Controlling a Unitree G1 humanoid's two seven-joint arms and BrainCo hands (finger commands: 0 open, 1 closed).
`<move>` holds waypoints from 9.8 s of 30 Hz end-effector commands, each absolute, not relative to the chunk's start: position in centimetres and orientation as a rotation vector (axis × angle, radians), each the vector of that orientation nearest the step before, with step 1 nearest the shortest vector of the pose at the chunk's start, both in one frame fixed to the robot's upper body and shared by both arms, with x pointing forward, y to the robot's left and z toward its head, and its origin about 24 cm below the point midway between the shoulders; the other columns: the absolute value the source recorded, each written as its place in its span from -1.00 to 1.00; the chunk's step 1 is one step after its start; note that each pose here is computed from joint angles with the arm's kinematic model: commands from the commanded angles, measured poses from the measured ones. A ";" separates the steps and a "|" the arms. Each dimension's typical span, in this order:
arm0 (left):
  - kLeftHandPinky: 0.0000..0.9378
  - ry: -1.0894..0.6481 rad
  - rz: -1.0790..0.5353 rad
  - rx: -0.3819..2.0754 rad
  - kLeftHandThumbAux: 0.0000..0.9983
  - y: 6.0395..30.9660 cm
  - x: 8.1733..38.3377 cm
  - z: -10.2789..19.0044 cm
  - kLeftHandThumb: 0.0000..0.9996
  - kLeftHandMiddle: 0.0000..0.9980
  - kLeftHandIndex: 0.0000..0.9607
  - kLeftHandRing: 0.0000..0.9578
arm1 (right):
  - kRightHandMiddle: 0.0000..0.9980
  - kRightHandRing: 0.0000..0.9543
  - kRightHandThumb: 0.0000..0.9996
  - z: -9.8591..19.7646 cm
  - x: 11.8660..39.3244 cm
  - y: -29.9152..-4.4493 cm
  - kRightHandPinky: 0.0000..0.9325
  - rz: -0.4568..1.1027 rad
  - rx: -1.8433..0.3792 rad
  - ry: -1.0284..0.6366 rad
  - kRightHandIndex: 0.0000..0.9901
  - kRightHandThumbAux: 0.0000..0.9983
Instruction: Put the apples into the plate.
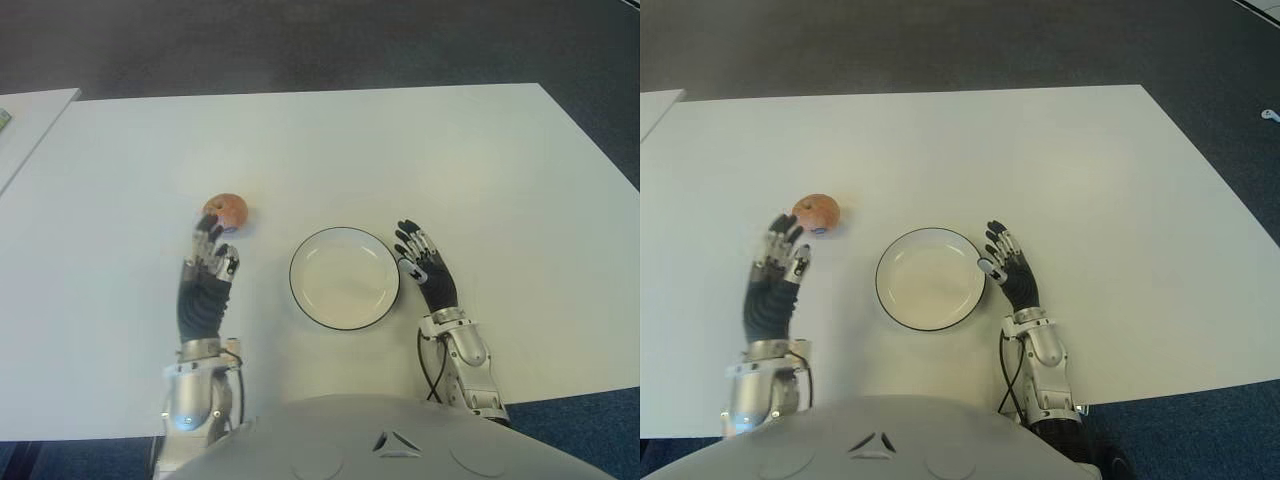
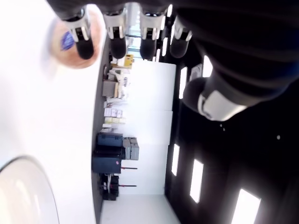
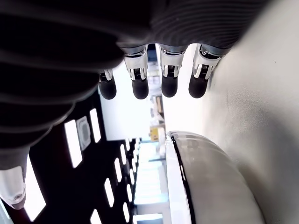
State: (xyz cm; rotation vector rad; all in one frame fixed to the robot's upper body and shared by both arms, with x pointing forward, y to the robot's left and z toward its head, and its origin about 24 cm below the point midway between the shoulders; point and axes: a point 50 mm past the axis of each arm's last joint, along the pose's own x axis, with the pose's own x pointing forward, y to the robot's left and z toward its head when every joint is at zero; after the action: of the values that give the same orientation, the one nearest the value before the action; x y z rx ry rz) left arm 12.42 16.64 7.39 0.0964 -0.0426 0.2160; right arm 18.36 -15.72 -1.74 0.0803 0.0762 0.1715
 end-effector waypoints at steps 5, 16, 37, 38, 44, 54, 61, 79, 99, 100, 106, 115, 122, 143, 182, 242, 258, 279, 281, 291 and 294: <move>-0.76 -0.081 0.132 0.999 -0.02 19.0 12.9 12.1 -0.69 -0.96 -0.94 -0.91 | -1.00 -1.00 -0.70 -5.0 16.7 -15.7 -1.00 0.143 0.096 0.246 -1.00 0.13; -0.83 -0.196 0.158 1.554 -0.20 19.8 16.1 15.2 -0.48 -1.00 -0.89 -0.98 | -1.00 -1.00 -0.72 -5.4 16.8 -15.4 -1.00 0.146 0.082 0.258 -1.00 0.09; -0.98 -0.137 -0.060 1.852 -0.41 24.8 23.6 12.4 -0.51 -1.00 -0.88 -1.00 | -1.00 -1.00 -0.72 -6.4 16.9 -16.1 -1.00 0.125 0.083 0.279 -1.00 0.09; -0.98 -0.128 -0.071 1.850 -0.41 24.8 23.8 12.2 -0.51 -1.00 -0.88 -1.00 | -1.00 -1.00 -0.72 -6.4 16.8 -16.2 -1.00 0.123 0.082 0.280 -1.00 0.09; -0.98 -0.075 -0.122 1.871 -0.40 25.7 24.9 10.8 -0.48 -1.00 -0.90 -1.00 | -1.00 -1.00 -0.73 -6.6 16.6 -16.5 -1.00 0.119 0.080 0.285 -1.00 0.08; -0.95 -0.002 -0.176 1.879 -0.38 26.8 26.7 9.0 -0.41 -1.00 -0.93 -1.00 | -1.00 -1.00 -0.72 -6.9 16.2 -16.9 -0.98 0.128 0.090 0.298 -1.00 0.08; -0.97 0.030 -0.197 1.867 -0.38 26.8 27.2 8.4 -0.39 -1.00 -0.95 -1.00 | -1.00 -1.00 -0.73 -7.0 16.1 -17.2 -0.97 0.129 0.091 0.306 -1.00 0.07; -1.00 0.092 -0.207 1.817 -0.52 26.7 27.8 6.6 -0.40 -1.00 -1.00 -1.00 | -1.00 -1.00 -0.72 -7.2 15.9 -17.4 -0.99 0.112 0.085 0.312 -1.00 0.07; -1.00 0.113 -0.180 1.791 -0.52 26.7 28.5 5.1 -0.41 -1.00 -1.00 -1.00 | -1.00 -1.00 -0.71 -7.5 15.9 -17.5 -0.98 0.103 0.093 0.321 -1.00 0.08; -1.00 0.113 -0.180 1.786 -0.52 26.7 28.5 5.0 -0.41 -1.00 -1.00 -1.00 | -1.00 -1.00 -0.71 -7.5 15.9 -17.5 -0.97 0.103 0.093 0.321 -1.00 0.08; -1.00 0.124 -0.181 1.758 -0.52 26.6 28.6 4.8 -0.40 -1.00 -1.00 -1.00 | -1.00 -1.00 -0.70 -7.5 15.9 -17.5 -0.98 0.103 0.094 0.322 -1.00 0.08; -1.00 0.128 -0.183 1.745 -0.54 26.2 28.9 4.4 -0.38 -1.00 -1.00 -1.00 | -1.00 -1.00 -0.70 -7.6 15.8 -17.5 -0.98 0.097 0.095 0.322 -1.00 0.09; -1.00 0.125 -0.194 1.746 -0.52 26.0 29.0 4.1 -0.39 -1.00 -1.00 -1.00 | -1.00 -1.00 -0.70 -7.6 15.7 -17.5 -1.00 0.098 0.094 0.322 -1.00 0.08; -1.00 0.108 -0.214 1.719 -0.52 24.9 29.4 3.8 -0.39 -1.00 -1.00 -1.00 | -1.00 -1.00 -0.70 -7.6 15.5 -17.7 -1.00 0.097 0.098 0.314 -1.00 0.08; -1.00 0.238 -0.273 1.605 -0.47 22.7 28.0 0.2 -0.38 -1.00 -1.00 -1.00 | -1.00 -1.00 -0.66 -7.4 15.3 -19.1 -0.99 0.078 0.099 0.318 -1.00 0.08; -0.44 0.403 -0.327 1.775 -0.14 25.2 25.6 -6.5 -0.01 -0.53 -0.54 -0.56 | -0.99 -1.00 -0.72 -5.8 14.0 -24.1 -1.00 0.072 0.081 0.287 -1.00 0.10; 0.20 0.312 -0.327 1.826 0.32 25.6 25.3 -6.7 0.68 0.06 -0.13 0.27 | -0.88 -0.97 -0.73 -5.8 14.5 -24.9 -0.98 0.036 0.094 0.280 -0.97 0.12; 0.77 0.320 -0.205 1.639 0.33 25.1 25.4 -6.8 0.71 0.08 -0.17 0.75 | -0.79 -0.88 -0.76 -5.8 15.3 -25.0 -0.94 0.028 0.105 0.258 -0.86 0.12; 0.78 0.326 -0.205 1.631 0.33 25.1 25.4 -6.8 0.71 0.08 -0.17 0.75 | -0.78 -0.88 -0.76 -5.8 15.3 -25.0 -0.94 0.031 0.110 0.259 -0.86 0.12; 0.75 0.332 -0.185 1.603 0.33 25.1 25.4 -6.8 0.71 0.08 -0.17 0.77 | -0.76 -0.85 -0.73 -6.0 15.5 -25.0 -0.90 0.038 0.121 0.259 -0.83 0.12; 0.76 0.320 -0.172 1.587 0.33 25.0 25.4 -6.7 0.71 0.08 -0.17 0.76 | -0.76 -0.85 -0.73 -6.0 15.6 -24.9 -0.91 0.038 0.121 0.263 -0.83 0.11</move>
State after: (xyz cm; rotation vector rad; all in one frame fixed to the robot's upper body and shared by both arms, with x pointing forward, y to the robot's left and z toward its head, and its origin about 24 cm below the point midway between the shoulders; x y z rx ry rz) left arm 30.16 24.96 -1.63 1.6254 0.1040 0.0071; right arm 18.38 -26.02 -1.80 0.0092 0.0416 0.0691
